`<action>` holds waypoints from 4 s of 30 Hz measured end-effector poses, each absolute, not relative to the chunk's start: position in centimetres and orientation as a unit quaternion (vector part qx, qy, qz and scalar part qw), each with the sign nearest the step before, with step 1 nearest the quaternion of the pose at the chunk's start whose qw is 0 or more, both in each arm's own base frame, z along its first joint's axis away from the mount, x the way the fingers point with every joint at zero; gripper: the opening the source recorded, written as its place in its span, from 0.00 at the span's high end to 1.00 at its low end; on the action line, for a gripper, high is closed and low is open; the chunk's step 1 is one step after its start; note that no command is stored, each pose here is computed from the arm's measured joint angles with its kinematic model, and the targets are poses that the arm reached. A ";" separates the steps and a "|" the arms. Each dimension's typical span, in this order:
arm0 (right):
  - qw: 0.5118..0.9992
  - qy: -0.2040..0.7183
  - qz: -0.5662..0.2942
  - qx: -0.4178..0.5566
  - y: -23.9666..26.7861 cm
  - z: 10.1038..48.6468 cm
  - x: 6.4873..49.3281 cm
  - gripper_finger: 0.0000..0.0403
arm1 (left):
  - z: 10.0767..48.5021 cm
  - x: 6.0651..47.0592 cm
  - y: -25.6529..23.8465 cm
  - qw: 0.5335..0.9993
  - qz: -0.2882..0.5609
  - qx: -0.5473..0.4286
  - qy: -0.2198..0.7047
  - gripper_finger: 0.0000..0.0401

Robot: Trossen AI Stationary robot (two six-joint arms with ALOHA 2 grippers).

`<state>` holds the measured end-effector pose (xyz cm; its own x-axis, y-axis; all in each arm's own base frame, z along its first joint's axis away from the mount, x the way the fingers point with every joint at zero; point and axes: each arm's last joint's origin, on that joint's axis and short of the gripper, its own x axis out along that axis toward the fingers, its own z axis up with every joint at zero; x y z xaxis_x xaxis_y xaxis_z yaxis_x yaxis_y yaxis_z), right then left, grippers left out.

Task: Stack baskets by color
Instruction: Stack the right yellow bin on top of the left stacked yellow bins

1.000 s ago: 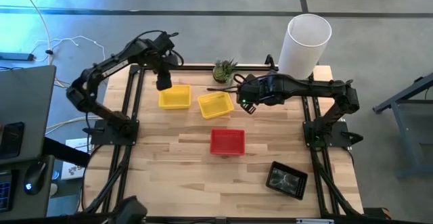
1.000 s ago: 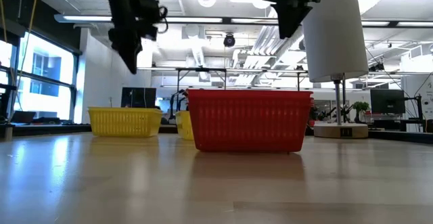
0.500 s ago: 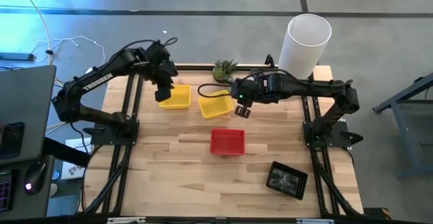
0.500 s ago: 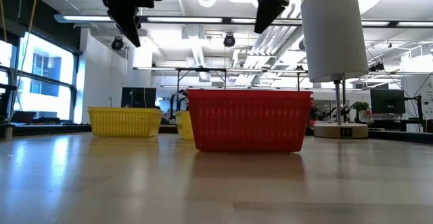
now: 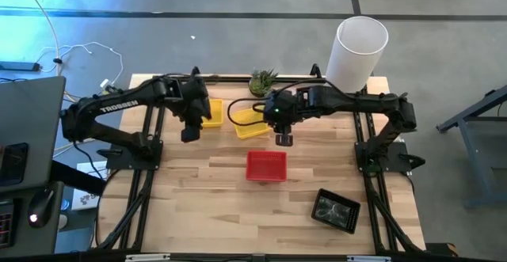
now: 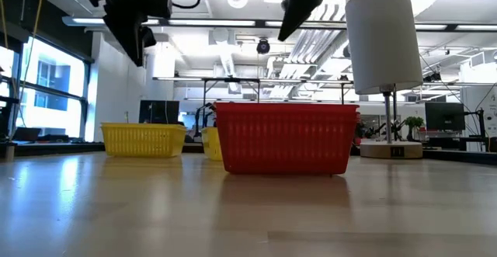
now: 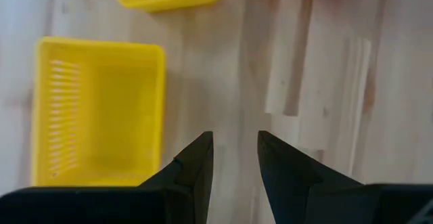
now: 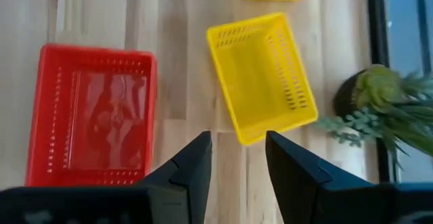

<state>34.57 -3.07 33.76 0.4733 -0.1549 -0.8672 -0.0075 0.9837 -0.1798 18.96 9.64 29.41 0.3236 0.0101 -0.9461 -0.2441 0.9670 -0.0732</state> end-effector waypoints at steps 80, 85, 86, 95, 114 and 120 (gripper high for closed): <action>0.819 0.563 -0.001 -0.108 -17.7 17.0 41.5 0.77 | 29.3 21.0 -3.1 0.806 0.023 -0.019 0.591 0.75; 0.814 0.573 0.005 -0.098 -17.6 16.9 41.3 0.96 | 29.3 21.0 -3.0 0.807 0.030 0.001 0.589 0.75; 0.814 0.573 0.003 -0.093 -17.6 16.9 41.2 0.98 | 29.3 21.0 -2.9 0.808 0.034 0.003 0.588 0.75; 0.819 0.569 -0.013 -0.073 -16.9 17.4 41.7 0.99 | 29.3 21.0 -2.7 0.809 0.066 -0.004 0.584 0.75; 0.779 0.607 -0.045 -0.152 -11.9 21.6 43.6 1.00 | 29.3 21.2 -1.0 0.806 0.101 -0.029 0.583 0.75; 0.775 0.603 -0.057 -0.180 -10.5 23.6 44.2 1.00 | 29.3 21.2 -0.7 0.806 0.119 -0.023 0.580 0.75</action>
<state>44.16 -10.48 23.64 0.2660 -0.3065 -0.9140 -0.1284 0.9284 -0.3487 21.16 -0.68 29.32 0.2989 0.1651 -0.9399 -0.2176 0.9708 0.1013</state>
